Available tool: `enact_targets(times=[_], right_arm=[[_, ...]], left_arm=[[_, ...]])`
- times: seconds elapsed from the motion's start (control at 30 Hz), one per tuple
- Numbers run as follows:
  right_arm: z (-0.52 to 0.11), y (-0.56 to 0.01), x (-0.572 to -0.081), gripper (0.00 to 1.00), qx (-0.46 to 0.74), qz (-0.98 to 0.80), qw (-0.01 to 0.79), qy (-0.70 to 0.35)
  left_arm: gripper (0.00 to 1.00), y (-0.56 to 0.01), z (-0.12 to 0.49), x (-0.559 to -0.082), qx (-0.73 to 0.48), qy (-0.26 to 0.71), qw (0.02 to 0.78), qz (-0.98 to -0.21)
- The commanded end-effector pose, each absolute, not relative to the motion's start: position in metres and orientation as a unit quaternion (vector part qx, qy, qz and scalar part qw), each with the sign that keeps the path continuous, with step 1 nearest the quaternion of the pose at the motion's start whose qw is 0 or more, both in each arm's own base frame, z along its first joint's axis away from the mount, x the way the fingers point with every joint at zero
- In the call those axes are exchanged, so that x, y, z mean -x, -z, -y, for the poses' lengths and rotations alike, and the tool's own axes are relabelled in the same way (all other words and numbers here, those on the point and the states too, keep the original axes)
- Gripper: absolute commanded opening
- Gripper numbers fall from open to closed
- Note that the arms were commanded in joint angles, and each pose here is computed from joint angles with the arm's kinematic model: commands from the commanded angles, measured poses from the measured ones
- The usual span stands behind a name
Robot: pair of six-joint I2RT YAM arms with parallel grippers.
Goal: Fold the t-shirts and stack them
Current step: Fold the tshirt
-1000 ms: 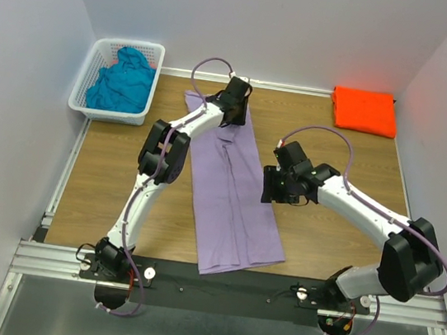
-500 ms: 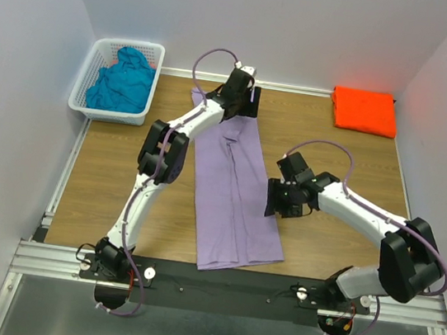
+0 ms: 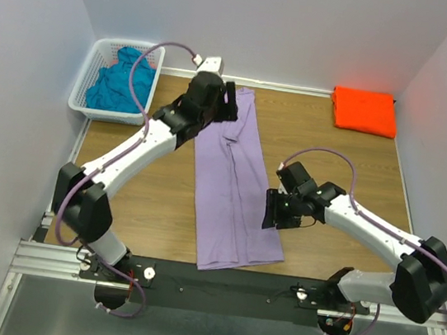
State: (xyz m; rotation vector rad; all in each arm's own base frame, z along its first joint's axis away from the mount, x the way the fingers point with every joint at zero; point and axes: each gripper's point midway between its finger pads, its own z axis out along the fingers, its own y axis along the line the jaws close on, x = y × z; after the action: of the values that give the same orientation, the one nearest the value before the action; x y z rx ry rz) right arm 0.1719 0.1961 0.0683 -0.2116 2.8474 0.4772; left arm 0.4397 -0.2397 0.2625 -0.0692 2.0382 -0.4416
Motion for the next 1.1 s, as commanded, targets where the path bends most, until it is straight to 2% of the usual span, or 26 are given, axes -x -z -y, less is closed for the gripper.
enact_targets(times=[0.0,0.1,0.23,0.4,0.53,0.97,1.07], right_arm=[[-0.207,-0.08,-0.164,0.55,0.088,-0.974,0.126,-0.169],[-0.22,-0.079,-0.169,0.55,0.115,-0.973,0.135,-0.148],[-0.239,-0.073,-0.175,0.49,0.142,-0.972,0.141,-0.125],[-0.252,-0.059,-0.187,0.42,0.16,-0.972,0.142,-0.1],[-0.262,-0.049,-0.188,0.37,0.171,-0.971,0.137,-0.098],[-0.267,-0.02,-0.183,0.34,0.173,-0.976,0.113,-0.071],[-0.264,-0.017,-0.181,0.27,0.171,-0.977,0.11,-0.066]], left_arm=[[0.78,-0.175,0.205,-0.365,0.07,0.099,0.409,-0.904],[0.76,-0.15,0.195,-0.31,0.082,0.118,0.373,-0.917],[0.73,-0.104,0.188,-0.251,0.099,0.124,0.308,-0.938],[0.73,-0.076,0.188,-0.209,0.093,0.127,0.258,-0.953],[0.73,-0.074,0.188,-0.198,0.094,0.137,0.252,-0.954],[0.71,-0.076,0.188,-0.201,0.09,0.135,0.26,-0.952],[0.7,-0.075,0.187,-0.201,0.086,0.133,0.261,-0.952]])
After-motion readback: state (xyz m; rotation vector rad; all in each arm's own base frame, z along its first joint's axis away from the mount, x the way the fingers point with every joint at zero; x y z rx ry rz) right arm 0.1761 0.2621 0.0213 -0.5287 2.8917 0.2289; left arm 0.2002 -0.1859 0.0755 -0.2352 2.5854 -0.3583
